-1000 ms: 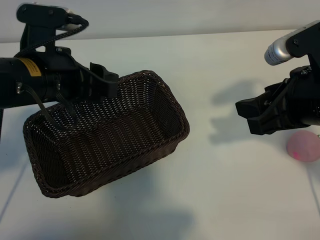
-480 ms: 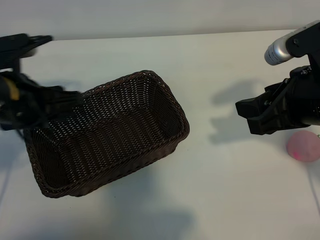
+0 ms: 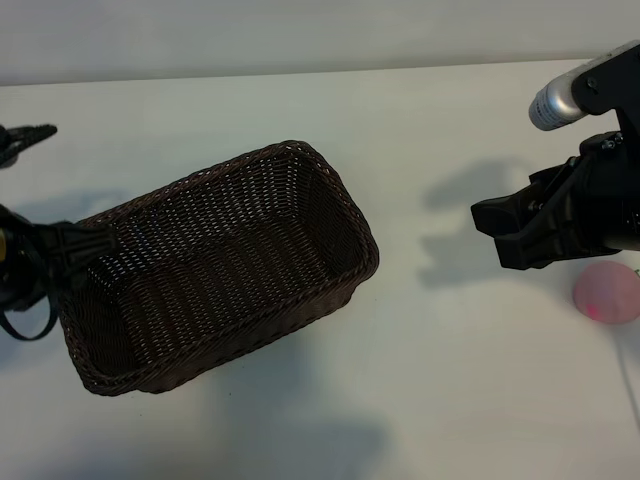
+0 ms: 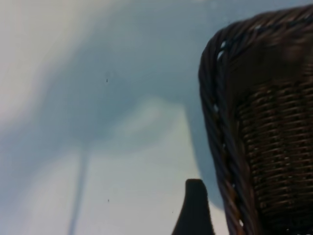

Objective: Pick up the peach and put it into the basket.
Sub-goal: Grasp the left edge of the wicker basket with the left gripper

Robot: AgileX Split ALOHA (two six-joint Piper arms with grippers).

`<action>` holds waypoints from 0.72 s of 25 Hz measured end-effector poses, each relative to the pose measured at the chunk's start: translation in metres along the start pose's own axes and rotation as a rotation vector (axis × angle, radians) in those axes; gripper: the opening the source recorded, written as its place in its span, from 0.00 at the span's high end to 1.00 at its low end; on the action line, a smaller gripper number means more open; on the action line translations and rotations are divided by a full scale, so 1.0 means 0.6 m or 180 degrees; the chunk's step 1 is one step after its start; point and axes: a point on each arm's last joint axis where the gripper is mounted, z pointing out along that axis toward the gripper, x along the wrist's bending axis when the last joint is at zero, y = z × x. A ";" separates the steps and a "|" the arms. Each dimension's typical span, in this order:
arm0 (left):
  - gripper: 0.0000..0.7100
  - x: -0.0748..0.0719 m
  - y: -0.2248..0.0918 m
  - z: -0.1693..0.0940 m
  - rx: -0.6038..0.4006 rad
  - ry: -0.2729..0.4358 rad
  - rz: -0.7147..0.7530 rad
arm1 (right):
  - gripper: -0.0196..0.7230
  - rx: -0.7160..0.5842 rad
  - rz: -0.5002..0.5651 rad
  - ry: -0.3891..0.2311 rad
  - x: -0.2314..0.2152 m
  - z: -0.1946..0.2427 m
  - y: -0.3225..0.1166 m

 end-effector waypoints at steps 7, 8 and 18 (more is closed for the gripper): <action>0.17 0.016 -0.035 0.043 0.0124 0.0035 -0.0155 | 0.19 0.0047 0.0000 0.0015 0.001 0.000 -0.002; 0.17 0.020 -0.038 0.048 0.0136 0.0042 -0.0178 | 0.19 0.0058 0.0000 0.0019 0.001 0.000 -0.003; 0.17 0.027 -0.028 0.090 0.0213 -0.0285 -0.0408 | 0.19 0.0115 0.0000 0.0037 0.002 0.000 -0.005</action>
